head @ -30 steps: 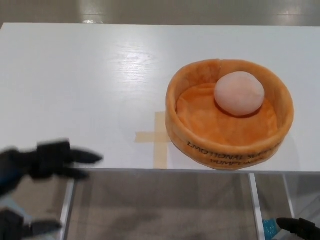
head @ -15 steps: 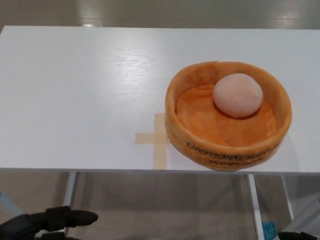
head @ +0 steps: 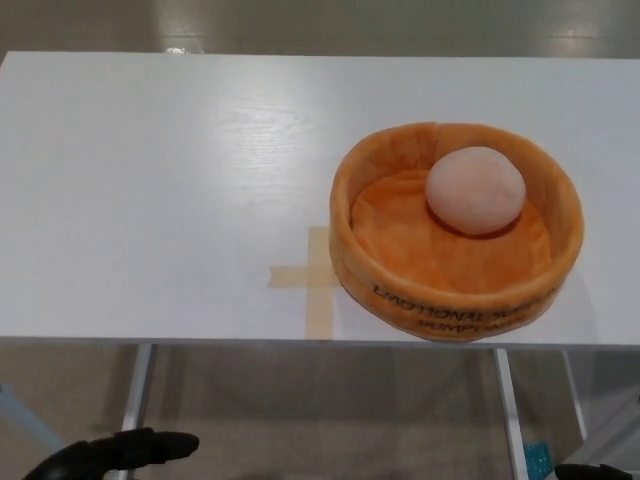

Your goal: Use the left hand to pick up the pink round toy on the left and place it inside the orange plate on the desk.

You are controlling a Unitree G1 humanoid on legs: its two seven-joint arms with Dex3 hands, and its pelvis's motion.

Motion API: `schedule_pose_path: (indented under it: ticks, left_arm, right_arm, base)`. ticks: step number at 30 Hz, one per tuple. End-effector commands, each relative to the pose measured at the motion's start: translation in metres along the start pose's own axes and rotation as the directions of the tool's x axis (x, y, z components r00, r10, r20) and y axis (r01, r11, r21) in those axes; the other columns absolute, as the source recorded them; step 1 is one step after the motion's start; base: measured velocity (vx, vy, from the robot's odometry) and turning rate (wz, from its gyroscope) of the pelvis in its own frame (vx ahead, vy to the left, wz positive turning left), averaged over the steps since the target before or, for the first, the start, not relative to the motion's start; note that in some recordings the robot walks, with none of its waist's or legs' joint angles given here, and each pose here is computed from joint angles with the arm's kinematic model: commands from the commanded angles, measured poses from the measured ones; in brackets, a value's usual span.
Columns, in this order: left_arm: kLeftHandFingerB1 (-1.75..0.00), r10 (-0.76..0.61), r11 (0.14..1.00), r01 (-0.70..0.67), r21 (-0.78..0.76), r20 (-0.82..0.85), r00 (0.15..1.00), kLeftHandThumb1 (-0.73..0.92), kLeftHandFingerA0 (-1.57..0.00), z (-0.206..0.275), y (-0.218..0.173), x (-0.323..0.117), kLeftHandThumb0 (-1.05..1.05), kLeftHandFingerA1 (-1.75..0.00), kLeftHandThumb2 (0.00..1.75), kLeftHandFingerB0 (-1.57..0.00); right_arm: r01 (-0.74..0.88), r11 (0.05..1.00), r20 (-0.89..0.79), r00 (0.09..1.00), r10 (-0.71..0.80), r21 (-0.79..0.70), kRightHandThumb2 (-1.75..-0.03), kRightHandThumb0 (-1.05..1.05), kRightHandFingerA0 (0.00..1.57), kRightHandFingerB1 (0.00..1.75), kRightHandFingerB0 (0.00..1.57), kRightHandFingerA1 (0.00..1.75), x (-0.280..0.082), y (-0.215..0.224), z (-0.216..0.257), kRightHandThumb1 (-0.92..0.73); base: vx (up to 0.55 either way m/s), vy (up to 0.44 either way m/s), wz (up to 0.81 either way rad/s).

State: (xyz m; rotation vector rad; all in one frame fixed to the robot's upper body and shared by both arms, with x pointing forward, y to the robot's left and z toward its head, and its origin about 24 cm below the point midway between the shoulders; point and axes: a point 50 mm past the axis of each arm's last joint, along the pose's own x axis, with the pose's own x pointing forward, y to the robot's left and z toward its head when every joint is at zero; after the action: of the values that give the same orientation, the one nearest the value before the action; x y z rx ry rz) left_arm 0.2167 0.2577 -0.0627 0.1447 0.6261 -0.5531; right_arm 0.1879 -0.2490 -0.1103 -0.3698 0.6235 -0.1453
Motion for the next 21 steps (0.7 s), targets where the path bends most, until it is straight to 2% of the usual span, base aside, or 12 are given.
schedule_pose_path:
  ticks: [1, 2, 3, 5, 6, 9, 10, 13, 21]
  left_arm:
    - [-0.36, 0.263, 0.959, -0.242, 0.145, -0.151, 0.953, 0.51, -0.21, -0.023, -0.014, 0.027, -0.44, -0.4, 0.68, -0.25]
    - [-0.36, 0.27, 0.957, -0.248, 0.148, -0.151, 0.951, 0.51, -0.21, -0.024, -0.015, 0.027, -0.44, -0.4, 0.68, -0.25]
    - [-0.3, 0.293, 0.952, -0.272, 0.136, -0.162, 0.942, 0.57, -0.24, -0.028, -0.017, 0.027, -0.4, -0.34, 0.58, -0.29]
    - [-0.3, 0.32, 0.945, -0.302, 0.123, -0.177, 0.931, 0.57, -0.24, -0.033, -0.019, 0.027, -0.4, -0.34, 0.58, -0.29]
    - [-0.36, 0.334, 0.942, -0.321, 0.102, -0.177, 0.926, 0.51, -0.25, -0.035, -0.02, 0.027, -0.44, -0.41, 0.67, -0.27]
    - [-0.36, 0.352, 0.936, -0.344, 0.076, -0.174, 0.92, 0.51, -0.25, -0.037, -0.02, 0.026, -0.44, -0.41, 0.67, -0.27]
    - [-0.32, 0.361, 0.932, -0.357, 0.055, -0.166, 0.918, 0.55, -0.29, -0.04, -0.021, 0.024, -0.37, -0.35, 0.57, -0.33]
    - [-0.32, 0.371, 0.929, -0.368, 0.046, -0.164, 0.914, 0.55, -0.3, -0.042, -0.022, 0.023, -0.38, -0.35, 0.57, -0.34]
    - [-0.32, 0.39, 0.913, -0.36, 0.191, -0.153, 0.908, 0.56, -0.35, -0.044, -0.018, 0.017, -0.37, -0.38, 0.57, -0.34]
  right_arm:
    - [-0.01, 0.999, -0.037, 0.999, 0.009, -0.031, -0.58, -0.36, 0.7, 0.44, 0.6, 0.51, -0.006, 0.0, -0.012, -0.56]
    - [-0.011, 0.999, -0.034, 0.999, 0.009, -0.032, -0.58, -0.36, 0.7, 0.44, 0.6, 0.51, -0.006, 0.0, -0.011, -0.56]
    - [-0.012, 1.0, -0.03, 0.999, 0.011, -0.029, -0.58, -0.36, 0.71, 0.44, 0.6, 0.53, -0.005, 0.0, -0.01, -0.57]
    - [-0.012, 1.0, -0.026, 1.0, 0.012, -0.024, -0.58, -0.36, 0.71, 0.44, 0.6, 0.53, -0.005, 0.001, -0.01, -0.57]
    - [-0.013, 1.0, -0.021, 1.0, 0.013, -0.028, -0.58, -0.37, 0.71, 0.44, 0.6, 0.53, -0.005, 0.001, -0.009, -0.57]
    - [-0.014, 0.999, -0.014, 1.0, 0.014, -0.035, -0.58, -0.37, 0.71, 0.44, 0.6, 0.53, -0.004, 0.001, -0.007, -0.57]
    - [-0.011, 1.0, -0.02, 1.0, 0.011, -0.018, -0.57, -0.37, 0.72, 0.44, 0.62, 0.56, -0.004, 0.001, -0.007, -0.56]
    - [-0.014, 1.0, -0.024, 1.0, 0.014, -0.018, -0.57, -0.37, 0.71, 0.43, 0.61, 0.56, -0.004, 0.002, -0.008, -0.57]
    - [-0.025, 1.0, -0.03, 0.999, 0.025, -0.007, -0.57, -0.38, 0.7, 0.43, 0.6, 0.56, -0.005, 0.008, -0.009, -0.57]
  base:
    - [0.0, 0.0, 0.0]
    - [0.0, 0.0, 0.0]
    - [0.0, 0.0, 0.0]
    - [0.0, 0.0, 0.0]
    - [0.0, 0.0, 0.0]
    - [0.0, 0.0, 0.0]
    - [0.0, 0.0, 0.0]
    - [0.0, 0.0, 0.0]
    - [0.0, 0.0, 0.0]
